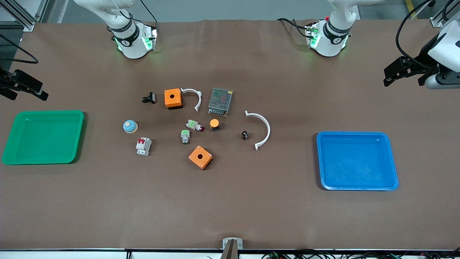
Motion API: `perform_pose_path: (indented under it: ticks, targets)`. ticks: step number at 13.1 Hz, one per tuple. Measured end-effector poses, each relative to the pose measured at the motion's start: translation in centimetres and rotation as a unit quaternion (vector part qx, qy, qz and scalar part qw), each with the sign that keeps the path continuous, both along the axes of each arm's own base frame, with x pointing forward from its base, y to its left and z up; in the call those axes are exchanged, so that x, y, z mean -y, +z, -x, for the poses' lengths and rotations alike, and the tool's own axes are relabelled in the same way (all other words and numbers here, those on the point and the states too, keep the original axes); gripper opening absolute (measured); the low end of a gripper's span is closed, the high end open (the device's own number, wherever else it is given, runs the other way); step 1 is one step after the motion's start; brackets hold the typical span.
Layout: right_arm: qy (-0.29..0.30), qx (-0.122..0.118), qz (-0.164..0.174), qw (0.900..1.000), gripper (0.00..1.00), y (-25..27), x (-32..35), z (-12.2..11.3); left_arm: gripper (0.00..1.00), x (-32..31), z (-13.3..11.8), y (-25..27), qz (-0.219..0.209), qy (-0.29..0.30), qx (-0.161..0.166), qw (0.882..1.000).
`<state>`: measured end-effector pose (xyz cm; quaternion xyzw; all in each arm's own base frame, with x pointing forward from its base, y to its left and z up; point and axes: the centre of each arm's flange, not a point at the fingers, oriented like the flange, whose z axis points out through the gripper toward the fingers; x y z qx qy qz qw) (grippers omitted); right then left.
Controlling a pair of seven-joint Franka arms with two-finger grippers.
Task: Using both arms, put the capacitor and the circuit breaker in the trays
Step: 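Reach the left gripper toward the black capacitor while the right gripper reaches the breaker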
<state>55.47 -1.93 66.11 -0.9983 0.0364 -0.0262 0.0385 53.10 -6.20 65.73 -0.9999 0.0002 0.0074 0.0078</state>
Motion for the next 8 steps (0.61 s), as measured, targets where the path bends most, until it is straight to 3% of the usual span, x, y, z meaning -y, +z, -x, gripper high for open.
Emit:
perform_pose_path:
  ticks: [5, 8]
  targets:
    - [0.002, -0.010, 0.000, 1.000, 1.00, -0.2, -0.2, 0.2, 1.00, 0.1, -0.1, -0.2, 0.000, -0.001, -0.002, 1.000]
    - [0.003, -0.010, 0.000, 1.000, 1.00, -0.2, -0.3, 0.2, 1.00, 1.3, -1.1, -2.2, 0.000, -0.007, -0.019, 1.000]
